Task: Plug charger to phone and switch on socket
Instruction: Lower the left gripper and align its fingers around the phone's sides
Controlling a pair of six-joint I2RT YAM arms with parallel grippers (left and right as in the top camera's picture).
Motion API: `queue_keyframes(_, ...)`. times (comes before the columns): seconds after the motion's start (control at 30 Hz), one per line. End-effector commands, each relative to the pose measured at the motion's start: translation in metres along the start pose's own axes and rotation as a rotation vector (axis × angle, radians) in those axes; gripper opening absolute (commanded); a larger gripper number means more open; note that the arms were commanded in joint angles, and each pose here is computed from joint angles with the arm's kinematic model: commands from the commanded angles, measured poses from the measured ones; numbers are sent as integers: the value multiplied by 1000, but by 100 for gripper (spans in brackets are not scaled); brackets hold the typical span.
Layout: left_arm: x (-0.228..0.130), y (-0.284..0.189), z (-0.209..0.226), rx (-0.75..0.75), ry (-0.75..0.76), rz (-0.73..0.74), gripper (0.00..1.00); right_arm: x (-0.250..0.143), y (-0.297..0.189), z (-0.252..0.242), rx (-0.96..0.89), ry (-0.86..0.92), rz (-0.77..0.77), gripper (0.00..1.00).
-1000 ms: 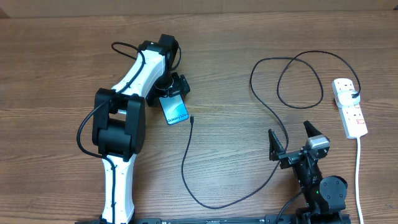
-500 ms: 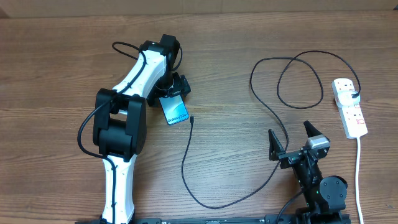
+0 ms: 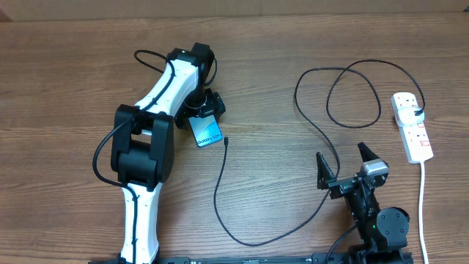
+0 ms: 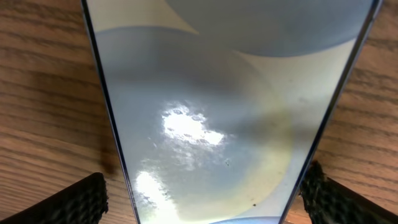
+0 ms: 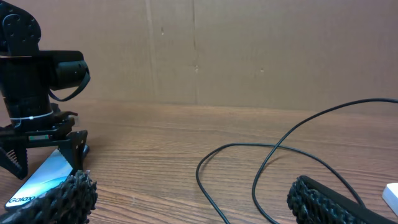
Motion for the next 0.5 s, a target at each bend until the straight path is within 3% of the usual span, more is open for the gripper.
queue_keyframes(0.0, -9, 13, 6, 58, 12, 18, 92, -4, 0, -1, -4, 0, 6, 100)
queue_keyframes(0.47, 1, 12, 11, 100, 13, -51, 92, -4, 0, -1, -4, 0, 6, 100)
Point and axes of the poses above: each gripper's point midway between its finger pads, its own y axis out along the fingers, its own z axis along the line the jaws close on, x = y × z, the point moved 4 cm from there along -y, back along the fingers, and after that the axes turned 11 degrees about -y, right-handed, at the moved point
